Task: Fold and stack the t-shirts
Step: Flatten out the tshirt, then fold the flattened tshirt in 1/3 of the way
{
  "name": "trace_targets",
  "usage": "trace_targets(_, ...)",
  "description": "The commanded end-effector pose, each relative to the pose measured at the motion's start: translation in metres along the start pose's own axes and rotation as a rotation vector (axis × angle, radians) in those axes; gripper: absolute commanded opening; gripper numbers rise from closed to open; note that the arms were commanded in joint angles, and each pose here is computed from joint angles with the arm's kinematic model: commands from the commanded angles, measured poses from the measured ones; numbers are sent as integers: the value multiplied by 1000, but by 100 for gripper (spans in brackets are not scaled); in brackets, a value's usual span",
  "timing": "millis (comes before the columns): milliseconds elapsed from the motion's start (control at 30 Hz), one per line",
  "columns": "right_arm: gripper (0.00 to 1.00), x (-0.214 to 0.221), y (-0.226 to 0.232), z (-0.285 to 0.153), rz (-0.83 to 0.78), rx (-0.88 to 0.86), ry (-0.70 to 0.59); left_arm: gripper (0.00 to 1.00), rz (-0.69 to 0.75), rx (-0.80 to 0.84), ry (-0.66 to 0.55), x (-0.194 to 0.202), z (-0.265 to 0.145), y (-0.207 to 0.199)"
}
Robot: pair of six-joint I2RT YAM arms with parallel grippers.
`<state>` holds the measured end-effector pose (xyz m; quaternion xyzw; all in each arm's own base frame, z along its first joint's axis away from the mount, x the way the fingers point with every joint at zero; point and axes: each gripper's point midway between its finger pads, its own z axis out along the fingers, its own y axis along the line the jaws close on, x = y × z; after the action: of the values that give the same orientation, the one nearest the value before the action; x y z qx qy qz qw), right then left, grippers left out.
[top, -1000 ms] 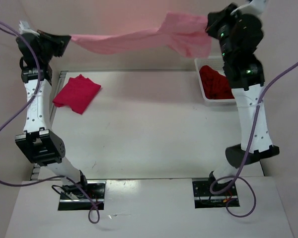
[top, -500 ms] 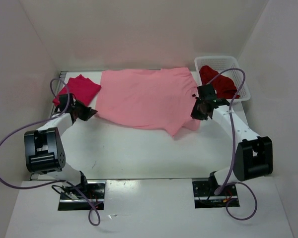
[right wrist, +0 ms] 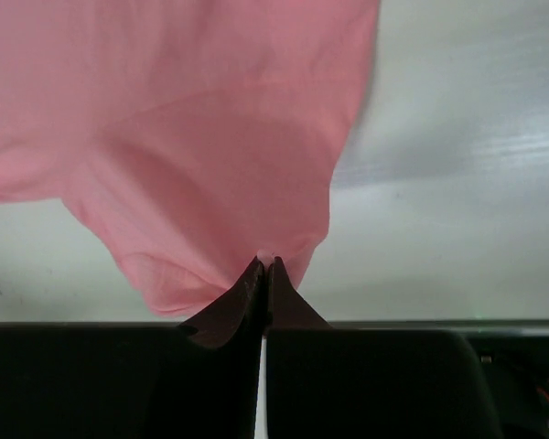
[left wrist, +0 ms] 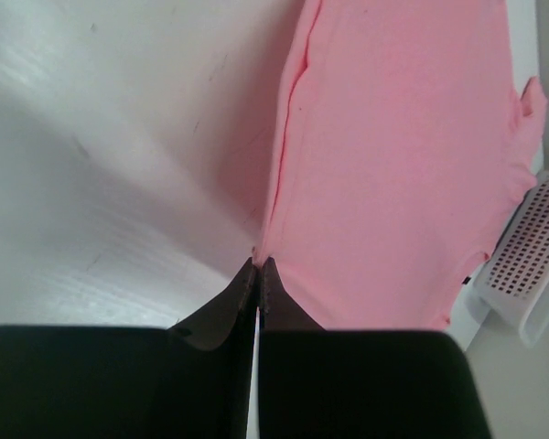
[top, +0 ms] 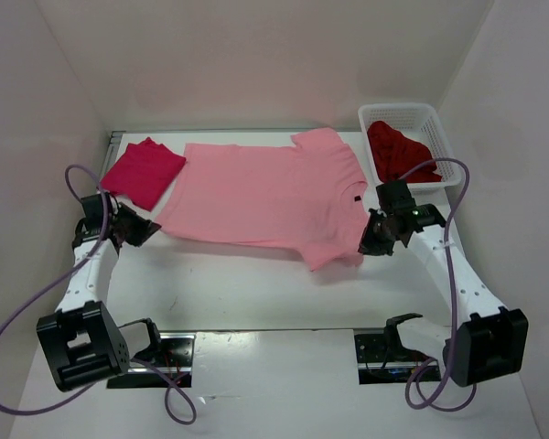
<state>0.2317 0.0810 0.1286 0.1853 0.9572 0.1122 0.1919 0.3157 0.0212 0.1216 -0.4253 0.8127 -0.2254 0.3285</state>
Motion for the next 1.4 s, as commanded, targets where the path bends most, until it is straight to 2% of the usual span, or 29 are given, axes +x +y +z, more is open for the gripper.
trace_targets(0,0,28,-8,-20,26,-2,63,0,31,-55,48,20,-17,19)
trace_targets(133,0,25,-11,-14,27,31,73,0,10,-97,94,34,-13,33)
trace_targets(267,0,1,-1,-12,23,21,8,0,15,-115,102,33,-6,38)
trace_targets(333,0,-9,2,0,14,34,11,0,26,-103,72,21,-1,32)
trace_targets(367,0,-21,9,7,3,11,-22,0,9,-117,87,20,6,34)
trace_targets(500,0,-53,16,43,1,35,-28,0,1,-102,83,0,27,22)
trace_targets(900,0,-155,54,75,-67,69,-177,0,14,-92,107,-17,81,-10)
trace_targets(1033,0,-172,58,97,-75,96,-171,0,0,-74,87,-32,93,-22)
trace_targets(1367,0,-217,61,101,-46,121,-244,0,22,-95,90,-49,124,-28)
